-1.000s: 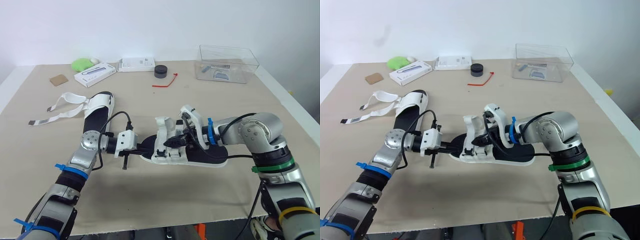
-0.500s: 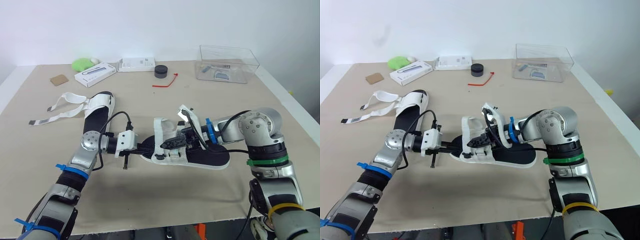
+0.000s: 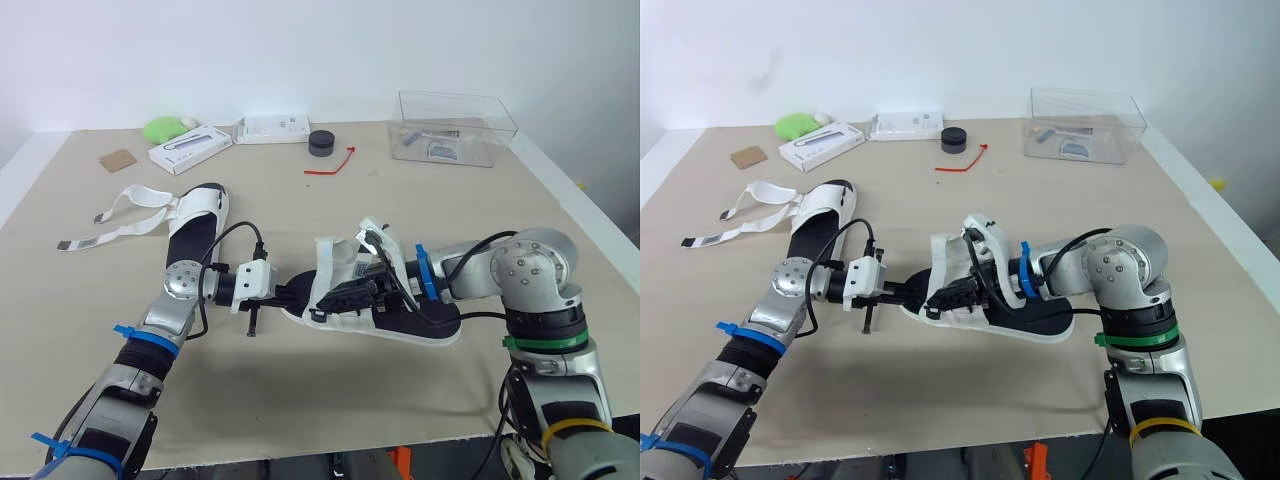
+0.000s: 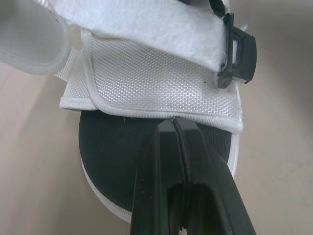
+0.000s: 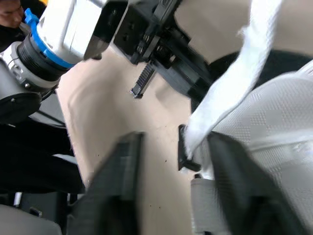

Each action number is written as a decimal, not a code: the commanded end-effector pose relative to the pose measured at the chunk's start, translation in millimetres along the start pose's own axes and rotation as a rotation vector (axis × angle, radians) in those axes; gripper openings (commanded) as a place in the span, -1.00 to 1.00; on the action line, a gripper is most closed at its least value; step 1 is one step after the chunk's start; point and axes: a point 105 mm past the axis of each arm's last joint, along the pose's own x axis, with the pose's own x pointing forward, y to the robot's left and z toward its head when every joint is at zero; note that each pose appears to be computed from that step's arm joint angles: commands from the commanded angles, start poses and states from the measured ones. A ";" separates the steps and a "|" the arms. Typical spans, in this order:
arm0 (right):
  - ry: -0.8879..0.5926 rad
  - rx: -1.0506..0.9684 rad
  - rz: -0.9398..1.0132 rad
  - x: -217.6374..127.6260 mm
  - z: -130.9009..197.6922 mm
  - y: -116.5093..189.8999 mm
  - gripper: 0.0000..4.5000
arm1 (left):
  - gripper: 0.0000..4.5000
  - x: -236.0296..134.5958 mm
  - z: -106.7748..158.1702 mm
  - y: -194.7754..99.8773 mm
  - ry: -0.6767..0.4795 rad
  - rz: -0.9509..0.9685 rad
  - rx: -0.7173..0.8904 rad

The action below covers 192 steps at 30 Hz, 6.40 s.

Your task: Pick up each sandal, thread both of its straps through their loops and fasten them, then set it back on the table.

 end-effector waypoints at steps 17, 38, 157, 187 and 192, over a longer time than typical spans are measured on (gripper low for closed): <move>-0.065 0.005 0.019 8.4 10.6 4.3 -0.97 | -1.00 -2.2 -6.8 -1.9 0.031 0.007 -0.007; -0.087 -0.144 -0.128 7.4 12.0 -12.1 -0.97 | -1.00 0.9 -4.8 0.8 0.027 0.003 -0.003; 0.058 -0.035 0.104 5.9 -100.6 21.0 -0.97 | -1.00 -8.3 -6.0 -3.2 0.064 0.006 -0.042; -0.011 -1.838 -0.123 -27.8 -28.1 10.9 0.96 | -1.00 -6.2 -8.6 -1.7 0.072 -0.006 -0.037; -0.025 -2.185 -0.001 -20.7 -53.4 1.7 0.96 | -1.00 -7.8 -10.1 -4.0 0.076 -0.008 -0.043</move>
